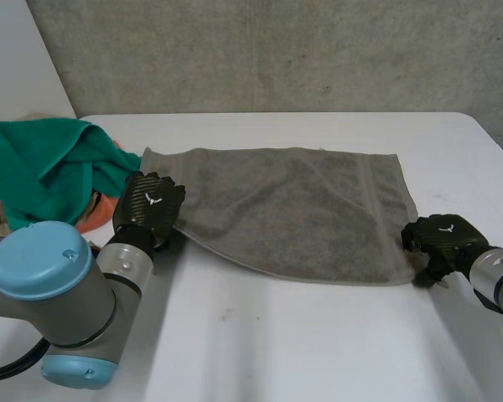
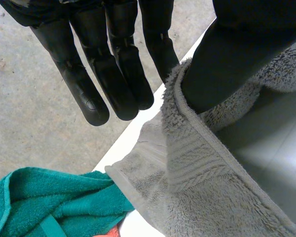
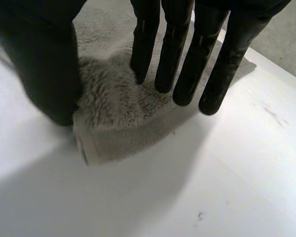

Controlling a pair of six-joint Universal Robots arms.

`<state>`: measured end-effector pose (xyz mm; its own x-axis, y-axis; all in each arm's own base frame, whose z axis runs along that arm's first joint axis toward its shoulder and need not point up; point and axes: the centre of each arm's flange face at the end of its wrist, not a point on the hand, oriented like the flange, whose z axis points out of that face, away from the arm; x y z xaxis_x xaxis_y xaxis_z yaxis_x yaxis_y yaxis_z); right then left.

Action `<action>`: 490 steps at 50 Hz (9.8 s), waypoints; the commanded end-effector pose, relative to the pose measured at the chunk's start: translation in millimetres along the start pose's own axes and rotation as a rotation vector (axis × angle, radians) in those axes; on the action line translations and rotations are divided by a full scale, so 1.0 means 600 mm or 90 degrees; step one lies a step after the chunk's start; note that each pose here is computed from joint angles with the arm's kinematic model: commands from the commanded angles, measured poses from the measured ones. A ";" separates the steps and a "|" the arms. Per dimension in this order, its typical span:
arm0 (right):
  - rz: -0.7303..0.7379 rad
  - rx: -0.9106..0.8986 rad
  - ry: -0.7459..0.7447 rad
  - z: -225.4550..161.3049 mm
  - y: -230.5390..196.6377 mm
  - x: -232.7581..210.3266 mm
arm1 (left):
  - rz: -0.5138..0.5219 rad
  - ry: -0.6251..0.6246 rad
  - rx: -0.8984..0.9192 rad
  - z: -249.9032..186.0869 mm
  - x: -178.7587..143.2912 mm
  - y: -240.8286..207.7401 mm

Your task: Fold the laundry.

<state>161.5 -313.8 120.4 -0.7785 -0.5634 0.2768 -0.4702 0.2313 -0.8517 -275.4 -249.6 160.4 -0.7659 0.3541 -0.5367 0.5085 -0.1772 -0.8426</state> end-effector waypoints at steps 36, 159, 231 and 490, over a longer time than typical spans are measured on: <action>-0.042 -0.009 0.099 -0.005 -0.043 0.021 | -0.008 0.051 -0.158 -0.009 -0.027 0.088; -0.397 0.121 0.261 0.027 -0.129 0.108 | 0.104 -0.056 0.015 0.044 -0.004 -0.027; -0.041 0.030 -0.040 -0.015 -0.064 -0.128 | 0.044 -0.042 0.017 0.018 -0.004 -0.031; -0.506 -0.011 0.624 0.116 -0.133 0.413 | -0.163 0.350 0.077 -0.031 0.011 -0.201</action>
<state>30.6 -527.2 167.5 -0.5561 0.1110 0.8237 -0.8052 0.1735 -0.5670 -335.6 -208.1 257.7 -0.5233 0.8175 -0.2406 0.2650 -0.1122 -0.9577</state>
